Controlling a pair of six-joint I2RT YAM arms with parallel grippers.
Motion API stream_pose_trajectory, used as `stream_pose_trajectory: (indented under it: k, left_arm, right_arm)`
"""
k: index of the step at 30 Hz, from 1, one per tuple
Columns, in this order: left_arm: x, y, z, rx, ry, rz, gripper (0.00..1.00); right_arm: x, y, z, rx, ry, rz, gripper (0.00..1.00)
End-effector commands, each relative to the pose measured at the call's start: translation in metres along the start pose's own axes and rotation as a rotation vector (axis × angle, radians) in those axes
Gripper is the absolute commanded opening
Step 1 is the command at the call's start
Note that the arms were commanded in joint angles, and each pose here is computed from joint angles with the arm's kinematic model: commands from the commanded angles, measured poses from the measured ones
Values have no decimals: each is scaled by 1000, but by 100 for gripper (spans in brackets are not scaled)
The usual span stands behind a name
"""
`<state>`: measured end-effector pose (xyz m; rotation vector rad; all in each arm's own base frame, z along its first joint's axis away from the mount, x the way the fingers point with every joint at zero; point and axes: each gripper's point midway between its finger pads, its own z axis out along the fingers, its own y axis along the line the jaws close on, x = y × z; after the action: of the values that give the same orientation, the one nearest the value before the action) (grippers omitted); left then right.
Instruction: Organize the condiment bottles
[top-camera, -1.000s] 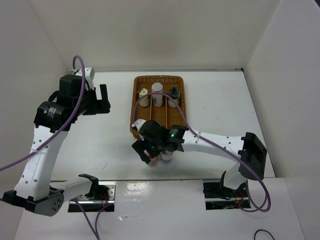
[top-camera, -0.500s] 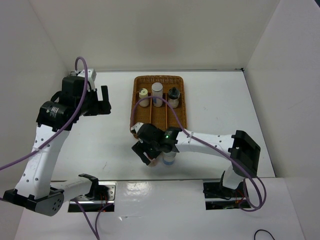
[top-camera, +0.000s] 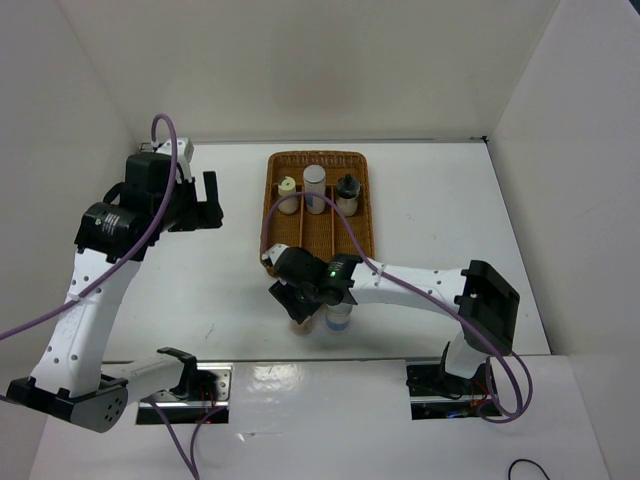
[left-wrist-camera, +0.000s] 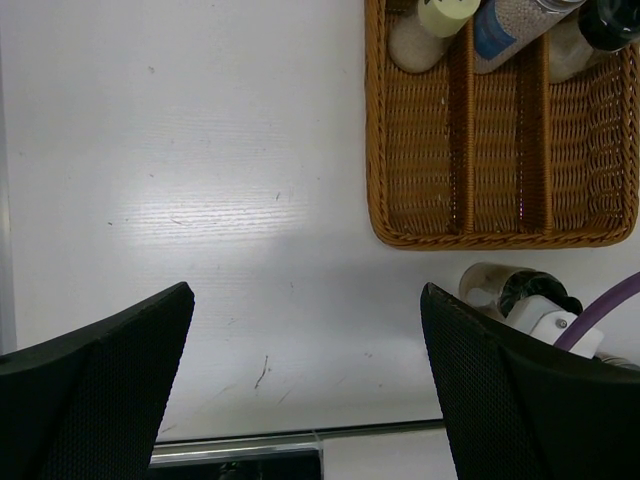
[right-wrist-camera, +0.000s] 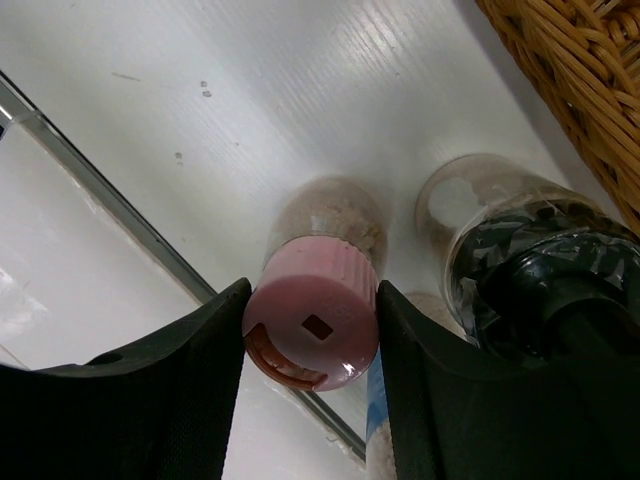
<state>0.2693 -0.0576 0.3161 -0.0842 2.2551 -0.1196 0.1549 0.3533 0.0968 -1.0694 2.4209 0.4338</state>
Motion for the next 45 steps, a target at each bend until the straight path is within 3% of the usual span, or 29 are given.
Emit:
stream_pose_trajectory:
  k: [1,4,8,14,18,23,31,38,45]
  left_arm:
    - [-6,-1,-4,15,-37,-6,100]
    - [-8,4,-7,-9,-52,-7,100]
    - [-18,13,-16,-61,-97,-43,100]
    - [-33,41,-43,-200,-198,-149,100]
    - [-30,43,-43,-196,-246,-173,100]
    - [4,22,-1,-87,-149,-211,100]
    - [32,14,17,-21,-94,-249,100]
    - [39,24,21,-68,-89,-253,100]
    - [39,13,18,-4,-85,-253,100]
  right_arm:
    - [1,2,3,7,15,-5,46]
    - [-2,7,1,-20,12,-14,35]
    - [-32,20,-14,-66,-52,-10,34]
    - [-109,34,-67,-97,-268,-7,32]
    - [-148,5,-84,-22,-316,53,28]
    - [-199,-39,-100,106,-429,59,33]
    - [-220,-115,-64,254,-398,122,33]
    - [-217,-135,-23,304,-345,112,33]
    - [-220,-142,3,311,-339,118,33]
